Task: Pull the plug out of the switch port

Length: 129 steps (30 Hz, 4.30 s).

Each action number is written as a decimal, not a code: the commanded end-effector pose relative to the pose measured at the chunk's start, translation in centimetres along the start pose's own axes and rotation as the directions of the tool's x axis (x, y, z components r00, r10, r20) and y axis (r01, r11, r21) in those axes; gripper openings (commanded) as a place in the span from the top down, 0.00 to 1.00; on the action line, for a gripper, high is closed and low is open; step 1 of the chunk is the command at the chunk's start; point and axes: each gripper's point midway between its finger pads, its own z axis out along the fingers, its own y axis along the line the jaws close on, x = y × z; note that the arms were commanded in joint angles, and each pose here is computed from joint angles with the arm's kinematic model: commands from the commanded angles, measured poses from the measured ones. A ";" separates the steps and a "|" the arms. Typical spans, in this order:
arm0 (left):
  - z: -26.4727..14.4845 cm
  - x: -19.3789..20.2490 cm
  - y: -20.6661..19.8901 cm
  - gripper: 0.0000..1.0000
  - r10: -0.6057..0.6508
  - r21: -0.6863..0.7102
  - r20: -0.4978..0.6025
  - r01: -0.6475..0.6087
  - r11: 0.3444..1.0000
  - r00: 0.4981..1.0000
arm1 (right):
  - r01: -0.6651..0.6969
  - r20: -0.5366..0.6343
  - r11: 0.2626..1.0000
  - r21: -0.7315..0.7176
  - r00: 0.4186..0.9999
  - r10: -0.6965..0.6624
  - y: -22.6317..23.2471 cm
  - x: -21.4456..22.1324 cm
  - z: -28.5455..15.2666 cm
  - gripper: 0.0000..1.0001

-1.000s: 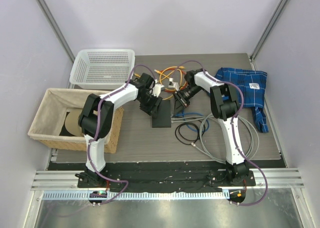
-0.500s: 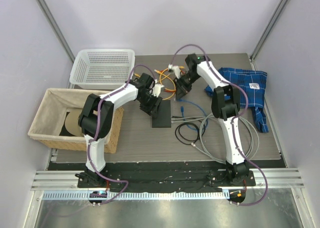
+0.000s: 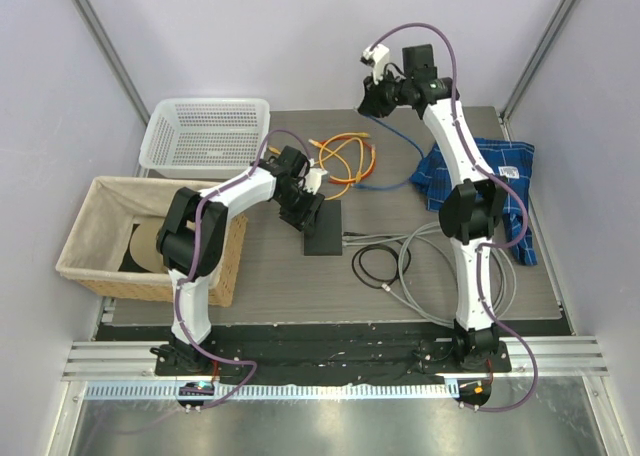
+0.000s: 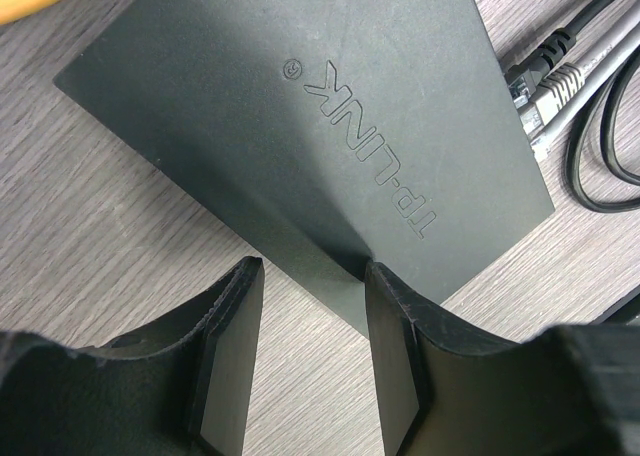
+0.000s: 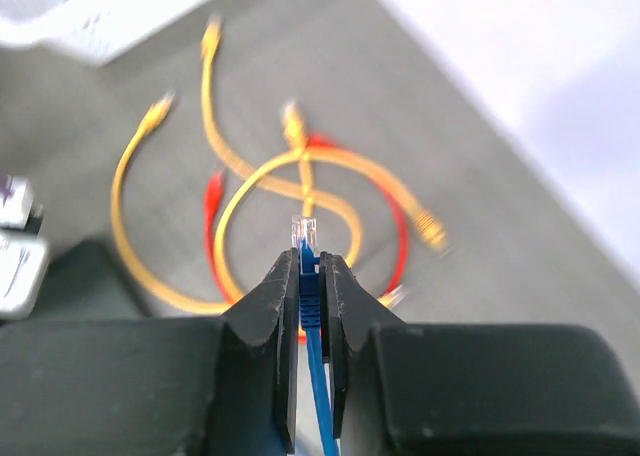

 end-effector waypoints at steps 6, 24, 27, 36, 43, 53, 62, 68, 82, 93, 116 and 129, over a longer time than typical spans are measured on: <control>1.4 2.1 3.0 0.51 -0.007 -0.105 -0.062 0.000 0.994 0.998 | 0.122 0.247 0.967 0.225 0.953 -0.177 -2.6 -9.9 -4.5 0.99; 1.7 2.1 2.9 0.51 -0.013 -0.096 -0.066 0.006 0.995 0.998 | -0.050 0.192 0.998 0.050 0.981 0.040 0.0 -4.2 2.8 0.79; 1.7 2.1 2.9 0.51 -0.011 -0.097 -0.066 0.005 0.995 0.998 | -0.066 0.191 0.996 0.060 0.980 0.053 0.3 -4.3 3.3 0.44; 1.8 2.4 2.9 0.51 -0.017 -0.094 -0.069 0.011 0.995 0.997 | -0.129 0.143 0.992 -0.004 0.981 0.129 2.5 -2.2 0.9 0.34; 1.8 2.6 2.9 0.50 -0.015 -0.097 -0.073 0.008 0.995 0.997 | -0.263 -0.184 0.923 -0.282 0.959 0.217 11.4 10.0 -0.1 0.37; 1.8 2.5 2.8 0.50 -0.018 -0.087 -0.078 0.011 0.996 0.997 | -0.431 -0.446 0.804 -0.409 0.863 0.236 17.5 19.0 -0.8 0.37; 1.5 3.2 2.9 0.50 -0.012 -0.100 -0.084 0.003 0.995 0.996 | -0.492 -0.546 0.759 -0.426 0.809 0.217 19.8 22.1 0.8 0.37; 1.4 3.5 3.0 0.50 -0.008 -0.104 -0.091 -0.002 0.995 0.996 | -0.521 -0.567 0.744 -0.419 0.790 0.234 20.0 23.1 1.9 0.37; 1.7 3.5 3.1 0.50 -0.010 -0.105 -0.098 0.000 0.994 0.995 | -0.549 -0.610 0.712 -0.438 0.763 0.212 22.0 24.6 2.5 0.43; 1.9 3.7 3.2 0.50 -0.010 -0.106 -0.105 -0.001 0.994 0.994 | -0.620 -0.660 0.619 -0.482 0.722 0.209 23.4 25.4 2.0 0.57; 2.2 3.8 3.5 0.50 0.002 -0.114 -0.125 -0.016 0.993 0.992 | -0.647 -0.678 0.578 -0.498 0.706 0.206 23.3 26.2 2.0 0.64; 2.1 4.0 3.5 0.50 0.006 -0.113 -0.127 -0.021 0.993 0.992 | -0.651 -0.687 0.490 -0.579 0.713 0.136 24.7 26.6 -0.2 0.67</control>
